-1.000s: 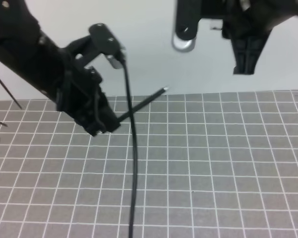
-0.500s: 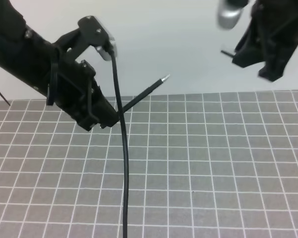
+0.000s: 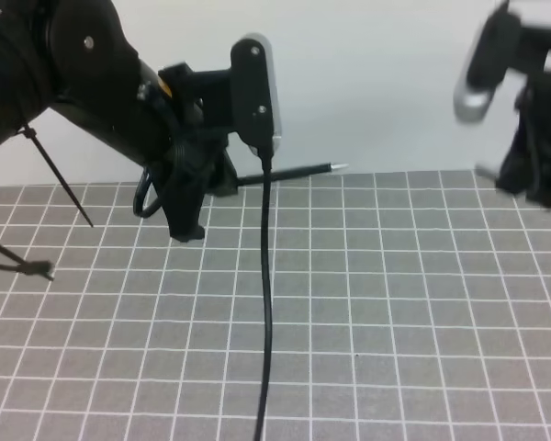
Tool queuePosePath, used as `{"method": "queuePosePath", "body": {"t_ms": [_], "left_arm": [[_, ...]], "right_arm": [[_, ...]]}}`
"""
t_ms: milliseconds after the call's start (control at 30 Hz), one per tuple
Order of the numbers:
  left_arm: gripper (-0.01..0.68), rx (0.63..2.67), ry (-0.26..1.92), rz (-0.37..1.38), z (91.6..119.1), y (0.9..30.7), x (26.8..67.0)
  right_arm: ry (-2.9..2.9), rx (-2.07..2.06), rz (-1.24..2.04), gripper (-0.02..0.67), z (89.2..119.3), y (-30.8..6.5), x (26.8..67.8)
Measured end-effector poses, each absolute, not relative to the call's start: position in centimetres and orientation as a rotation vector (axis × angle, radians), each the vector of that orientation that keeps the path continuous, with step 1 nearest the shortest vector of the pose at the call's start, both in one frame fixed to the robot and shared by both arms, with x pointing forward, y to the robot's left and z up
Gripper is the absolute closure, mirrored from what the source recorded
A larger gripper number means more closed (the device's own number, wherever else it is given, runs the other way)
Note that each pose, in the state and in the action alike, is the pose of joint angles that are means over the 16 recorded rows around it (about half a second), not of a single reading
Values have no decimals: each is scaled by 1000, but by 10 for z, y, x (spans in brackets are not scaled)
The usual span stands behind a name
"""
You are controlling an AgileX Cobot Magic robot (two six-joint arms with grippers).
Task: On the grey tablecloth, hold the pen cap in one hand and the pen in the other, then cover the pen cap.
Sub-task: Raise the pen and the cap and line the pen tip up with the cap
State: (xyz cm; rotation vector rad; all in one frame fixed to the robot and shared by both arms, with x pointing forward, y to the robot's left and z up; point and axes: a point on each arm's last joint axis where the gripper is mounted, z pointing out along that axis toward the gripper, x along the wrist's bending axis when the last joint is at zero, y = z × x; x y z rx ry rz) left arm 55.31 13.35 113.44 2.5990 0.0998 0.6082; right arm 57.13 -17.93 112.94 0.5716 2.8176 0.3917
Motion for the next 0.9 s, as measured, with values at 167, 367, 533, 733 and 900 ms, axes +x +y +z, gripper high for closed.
{"method": "queuePosePath", "body": {"t_ms": [167, 367, 533, 733, 900], "left_arm": [[630, 2622, 37, 733, 1134, 130, 558], [630, 2665, -72, 786, 1129, 118, 556], [630, 2710, -177, 830, 1121, 106, 552], [630, 2749, -276, 882, 1107, 94, 551], [630, 2756, -294, 917, 1098, 91, 555]], "right_arm": [[2910, 592, 396, 652, 1106, -177, 566], [2972, 610, 455, 652, 1094, -173, 561], [2989, 615, 494, 652, 1092, -170, 559], [2999, 599, 526, 652, 1093, -167, 558], [3013, 552, 541, 652, 1093, -159, 554]]}}
